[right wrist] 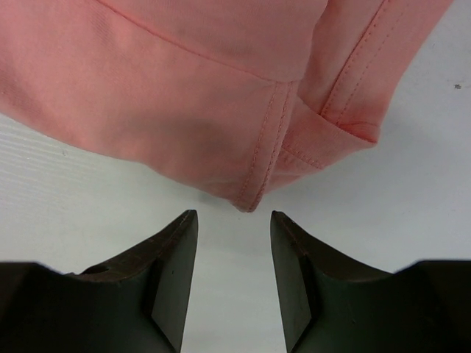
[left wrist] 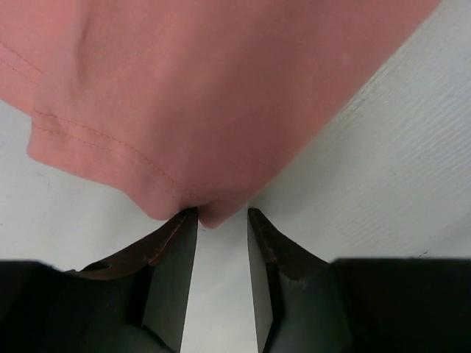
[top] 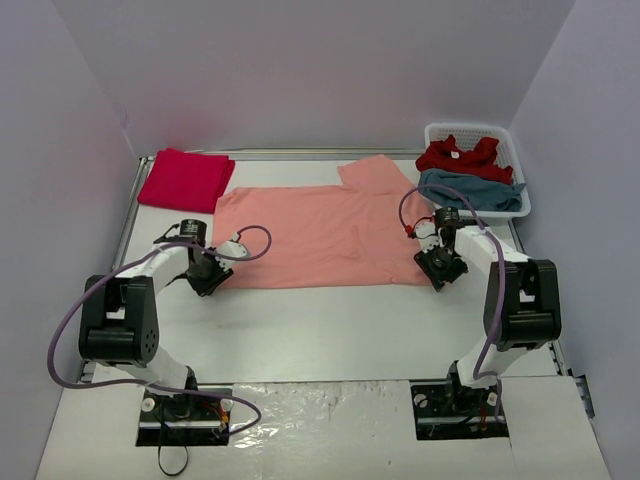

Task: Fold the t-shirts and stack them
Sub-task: Fold the flattened tshirt in 1/3 of the way

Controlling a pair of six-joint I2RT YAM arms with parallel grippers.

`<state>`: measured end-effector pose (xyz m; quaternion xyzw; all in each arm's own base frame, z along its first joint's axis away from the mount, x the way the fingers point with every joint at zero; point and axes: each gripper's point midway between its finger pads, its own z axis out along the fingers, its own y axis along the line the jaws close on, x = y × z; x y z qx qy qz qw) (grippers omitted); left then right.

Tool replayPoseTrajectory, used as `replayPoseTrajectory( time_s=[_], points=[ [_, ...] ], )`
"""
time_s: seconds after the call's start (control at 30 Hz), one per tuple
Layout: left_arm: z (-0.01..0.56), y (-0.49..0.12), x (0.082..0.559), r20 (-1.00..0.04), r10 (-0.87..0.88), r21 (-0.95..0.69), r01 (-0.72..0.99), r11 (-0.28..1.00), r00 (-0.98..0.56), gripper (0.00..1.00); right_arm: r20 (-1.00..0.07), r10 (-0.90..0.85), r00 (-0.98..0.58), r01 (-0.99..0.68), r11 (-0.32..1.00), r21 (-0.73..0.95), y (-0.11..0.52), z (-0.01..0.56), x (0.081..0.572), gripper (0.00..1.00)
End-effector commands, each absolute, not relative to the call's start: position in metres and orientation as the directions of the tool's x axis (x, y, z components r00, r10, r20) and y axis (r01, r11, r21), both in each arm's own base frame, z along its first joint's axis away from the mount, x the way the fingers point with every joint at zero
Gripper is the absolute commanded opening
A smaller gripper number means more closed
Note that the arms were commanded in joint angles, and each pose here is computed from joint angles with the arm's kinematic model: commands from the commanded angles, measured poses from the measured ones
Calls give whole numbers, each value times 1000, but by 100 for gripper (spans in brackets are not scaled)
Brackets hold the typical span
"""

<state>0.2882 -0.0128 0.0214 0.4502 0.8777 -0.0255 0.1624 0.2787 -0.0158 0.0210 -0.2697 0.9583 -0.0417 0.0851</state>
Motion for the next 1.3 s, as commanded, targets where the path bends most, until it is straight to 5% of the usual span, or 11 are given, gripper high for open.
replayPoseTrajectory(
  time_s=[0.0,0.27,1.27],
  points=[
    [21,-14,295,-300,791,100,808,581,-533,32,-106,-530,-841,-520,847,-107,-20,17,274,41],
    [12,-14,291,-277,793,81,809,582,-543,2,-78,-537,-840,-528,843,-106,-29,13,267,41],
    [32,-20,295,-320,768,107,784,612,-555,2,-150,-552,-820,-561,827,23,-14,13,286,40]
  ],
)
